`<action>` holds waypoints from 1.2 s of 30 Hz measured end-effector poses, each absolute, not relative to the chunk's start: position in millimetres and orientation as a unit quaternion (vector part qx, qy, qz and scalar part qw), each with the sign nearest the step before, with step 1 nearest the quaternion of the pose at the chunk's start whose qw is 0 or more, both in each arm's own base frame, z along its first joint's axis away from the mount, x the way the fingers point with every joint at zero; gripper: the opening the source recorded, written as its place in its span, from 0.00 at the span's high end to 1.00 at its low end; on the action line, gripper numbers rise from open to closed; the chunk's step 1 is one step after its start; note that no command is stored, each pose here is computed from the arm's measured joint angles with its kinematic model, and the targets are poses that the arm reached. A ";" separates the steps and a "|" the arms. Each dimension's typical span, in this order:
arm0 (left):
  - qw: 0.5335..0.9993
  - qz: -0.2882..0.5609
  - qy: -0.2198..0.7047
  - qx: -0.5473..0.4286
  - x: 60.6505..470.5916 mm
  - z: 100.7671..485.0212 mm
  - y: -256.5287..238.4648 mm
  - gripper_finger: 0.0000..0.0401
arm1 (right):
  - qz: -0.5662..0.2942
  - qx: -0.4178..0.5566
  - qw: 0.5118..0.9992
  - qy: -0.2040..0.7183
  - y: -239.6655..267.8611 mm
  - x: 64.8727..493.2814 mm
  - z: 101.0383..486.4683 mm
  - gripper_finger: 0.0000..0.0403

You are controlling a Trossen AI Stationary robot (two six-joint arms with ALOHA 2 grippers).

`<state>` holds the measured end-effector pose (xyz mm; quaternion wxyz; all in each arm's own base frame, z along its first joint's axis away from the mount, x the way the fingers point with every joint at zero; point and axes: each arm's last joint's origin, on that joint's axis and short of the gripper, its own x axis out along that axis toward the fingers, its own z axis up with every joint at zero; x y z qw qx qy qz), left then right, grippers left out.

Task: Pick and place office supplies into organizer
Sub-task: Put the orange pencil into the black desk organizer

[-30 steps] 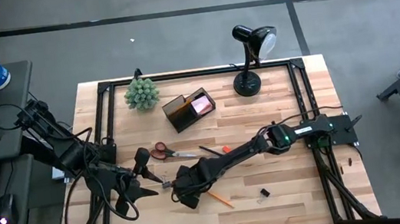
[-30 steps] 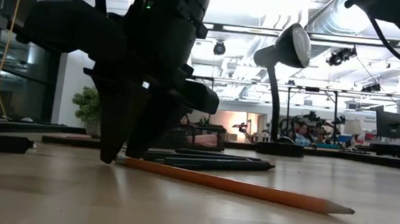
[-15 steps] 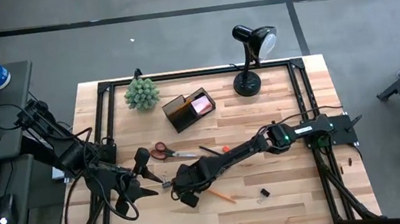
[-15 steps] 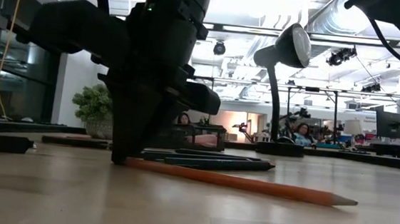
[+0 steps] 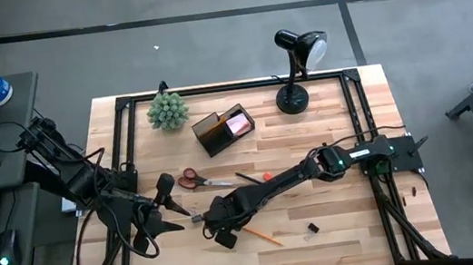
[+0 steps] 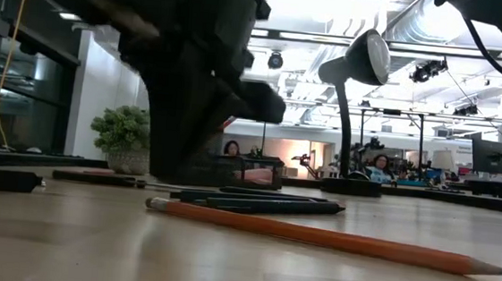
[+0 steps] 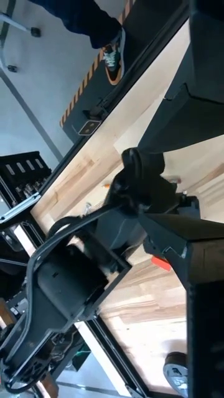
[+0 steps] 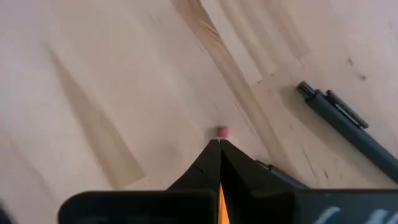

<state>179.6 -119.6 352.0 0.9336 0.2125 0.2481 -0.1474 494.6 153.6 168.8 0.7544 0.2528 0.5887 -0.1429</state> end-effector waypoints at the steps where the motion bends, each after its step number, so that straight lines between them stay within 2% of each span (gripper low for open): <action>1: 0.933 -0.148 0.250 0.213 178.3 352.2 -118.6 0.60 | -0.143 0.254 0.756 0.587 153.3 494.5 170.8 1.00; 16: 0.910 -0.177 0.298 0.226 169.6 345.2 -114.2 0.60 | -0.110 0.240 0.759 0.595 163.0 486.4 186.7 0.98; 25: 0.902 -0.182 0.307 0.243 169.4 342.7 -114.1 0.60 | -0.135 0.195 0.731 0.640 172.3 460.9 203.1 0.85; 31: 0.898 -0.186 0.302 0.261 169.8 342.8 -114.3 0.60 | -0.133 0.161 0.722 0.659 206.3 435.1 213.5 0.75; 36: 0.900 -0.191 0.275 0.279 175.2 345.2 -117.8 0.60 | -0.134 0.142 0.728 0.657 237.5 411.7 224.0 0.72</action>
